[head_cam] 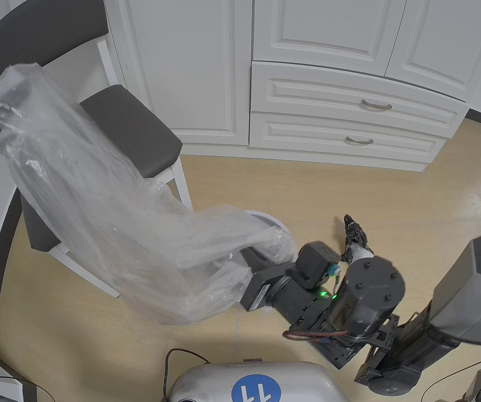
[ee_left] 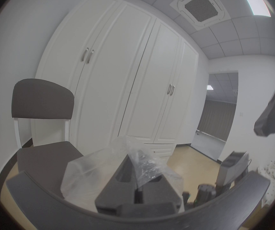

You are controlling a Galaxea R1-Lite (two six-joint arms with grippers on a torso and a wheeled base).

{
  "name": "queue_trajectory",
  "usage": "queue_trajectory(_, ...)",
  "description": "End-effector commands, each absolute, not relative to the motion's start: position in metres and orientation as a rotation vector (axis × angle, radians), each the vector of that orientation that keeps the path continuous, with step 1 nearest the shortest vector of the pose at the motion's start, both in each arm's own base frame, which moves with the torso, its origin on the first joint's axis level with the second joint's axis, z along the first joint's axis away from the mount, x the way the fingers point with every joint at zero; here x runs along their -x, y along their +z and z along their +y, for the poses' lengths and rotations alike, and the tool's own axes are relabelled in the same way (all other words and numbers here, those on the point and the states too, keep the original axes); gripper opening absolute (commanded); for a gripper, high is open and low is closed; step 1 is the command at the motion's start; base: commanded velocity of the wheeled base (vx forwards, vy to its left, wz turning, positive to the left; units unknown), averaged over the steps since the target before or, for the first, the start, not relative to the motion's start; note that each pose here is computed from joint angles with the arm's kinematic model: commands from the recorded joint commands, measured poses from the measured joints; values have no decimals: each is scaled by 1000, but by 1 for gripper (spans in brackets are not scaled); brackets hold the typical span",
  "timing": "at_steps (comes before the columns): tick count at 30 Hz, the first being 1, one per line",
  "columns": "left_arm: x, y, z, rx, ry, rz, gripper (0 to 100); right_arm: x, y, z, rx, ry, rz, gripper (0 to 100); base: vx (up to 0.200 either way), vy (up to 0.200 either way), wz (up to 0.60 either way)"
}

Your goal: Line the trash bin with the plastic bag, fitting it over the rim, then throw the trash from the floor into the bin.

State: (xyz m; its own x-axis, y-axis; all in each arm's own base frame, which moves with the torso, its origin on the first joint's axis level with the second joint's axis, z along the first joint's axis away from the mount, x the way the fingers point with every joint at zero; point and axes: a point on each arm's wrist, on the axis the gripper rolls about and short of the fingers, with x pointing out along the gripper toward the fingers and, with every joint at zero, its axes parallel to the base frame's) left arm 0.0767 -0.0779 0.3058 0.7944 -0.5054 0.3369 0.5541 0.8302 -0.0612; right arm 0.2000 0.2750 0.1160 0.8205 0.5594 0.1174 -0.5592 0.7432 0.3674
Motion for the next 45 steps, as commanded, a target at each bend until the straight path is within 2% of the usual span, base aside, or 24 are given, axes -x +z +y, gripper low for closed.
queue_trajectory(1, -85, 290, -87, 87, -572, -259, 0, -206, 145, 249, -389, 566, -102, 0, 0, 0, 0)
queue_trajectory(6, -87, 280, -89, 36, -571, -231, 0, -209, 157, 232, -335, 530, -154, 0, 0, 0, 0)
queue_trajectory(8, -88, 270, -89, -29, -554, -206, 0, -205, 164, 219, -269, 503, -185, 0, 0, 0, 0)
queue_trajectory(14, -91, 250, -88, -177, -529, -143, 0, -199, 185, 198, -208, 461, -265, 0, 0, 0, 0)
queue_trajectory(22, -98, 231, -81, -344, -461, -96, 0, -186, 195, 175, -88, 413, -319, 0, 0, 0, 0)
queue_trajectory(28, -97, 224, -80, -426, -451, -100, 0, -172, 193, 167, -3, 416, -325, 0, 0, 0, 0)
queue_trajectory(36, -99, 222, -81, -444, -454, -90, 0, -160, 186, 161, 68, 431, -308, 0, 0, 0, 0)
queue_trajectory(45, -101, 214, -74, -536, -391, -72, 0, -154, 182, 153, 145, 407, -304, 0, 0, 0, 0)
